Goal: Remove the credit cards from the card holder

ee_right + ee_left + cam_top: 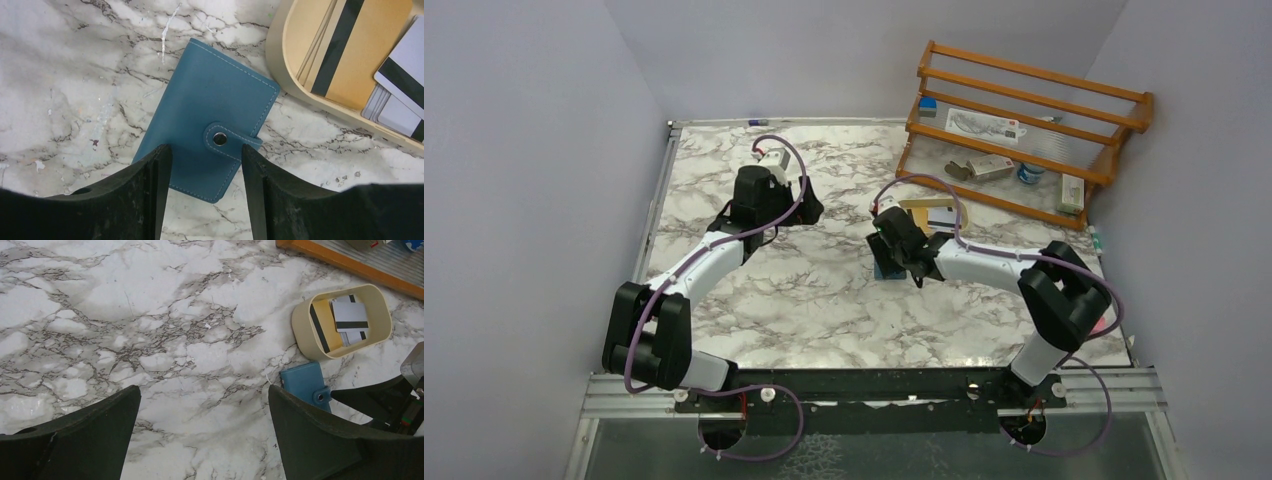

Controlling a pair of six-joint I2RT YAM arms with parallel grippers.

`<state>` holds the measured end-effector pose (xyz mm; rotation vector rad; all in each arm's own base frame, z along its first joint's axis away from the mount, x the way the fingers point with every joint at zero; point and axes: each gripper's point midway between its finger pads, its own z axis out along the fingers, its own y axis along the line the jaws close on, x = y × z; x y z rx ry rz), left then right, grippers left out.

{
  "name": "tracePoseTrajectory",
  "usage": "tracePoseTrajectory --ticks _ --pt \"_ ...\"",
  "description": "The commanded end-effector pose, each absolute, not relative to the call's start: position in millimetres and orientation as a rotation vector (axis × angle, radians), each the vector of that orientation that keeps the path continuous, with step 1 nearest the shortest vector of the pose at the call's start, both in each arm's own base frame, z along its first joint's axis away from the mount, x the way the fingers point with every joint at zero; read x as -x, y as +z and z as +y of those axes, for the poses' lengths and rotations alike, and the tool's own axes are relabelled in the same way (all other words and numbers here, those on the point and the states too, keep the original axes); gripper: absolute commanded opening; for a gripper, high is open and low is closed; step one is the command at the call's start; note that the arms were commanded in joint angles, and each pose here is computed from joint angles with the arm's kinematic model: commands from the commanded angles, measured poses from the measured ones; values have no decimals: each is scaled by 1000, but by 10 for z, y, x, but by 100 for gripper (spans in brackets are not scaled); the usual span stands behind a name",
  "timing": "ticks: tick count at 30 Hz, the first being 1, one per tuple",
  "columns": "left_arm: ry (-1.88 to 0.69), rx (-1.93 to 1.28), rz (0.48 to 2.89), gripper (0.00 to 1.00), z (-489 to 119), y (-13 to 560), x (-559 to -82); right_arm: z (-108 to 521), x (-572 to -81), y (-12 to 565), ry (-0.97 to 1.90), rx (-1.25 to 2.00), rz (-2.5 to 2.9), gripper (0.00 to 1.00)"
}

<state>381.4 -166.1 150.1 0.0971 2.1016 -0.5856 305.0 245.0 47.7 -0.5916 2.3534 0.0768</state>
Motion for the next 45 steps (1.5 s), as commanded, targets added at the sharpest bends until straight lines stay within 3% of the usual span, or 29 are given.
tracePoseTrajectory --ticks 1,9,18,25,31,45 --pt "-593 -131 2096 98 -1667 1574 -3751 2537 -3253 511 117 560 2300 57" --pt "-577 -145 2103 97 -1655 1566 -3757 2492 -3388 389 143 514 2328 50" --pt "-578 -156 2119 97 -1654 1573 -3725 2434 -3180 241 196 480 2388 45" --pt "-709 -177 2145 96 -1809 1539 -3553 2347 -2989 312 261 452 2371 60" --pt "-740 -175 2186 95 -1903 1379 -3399 2333 -2894 246 285 467 2388 61" --pt "-763 -177 2193 95 -1981 1393 -3343 2163 -2639 92 305 398 2439 48"
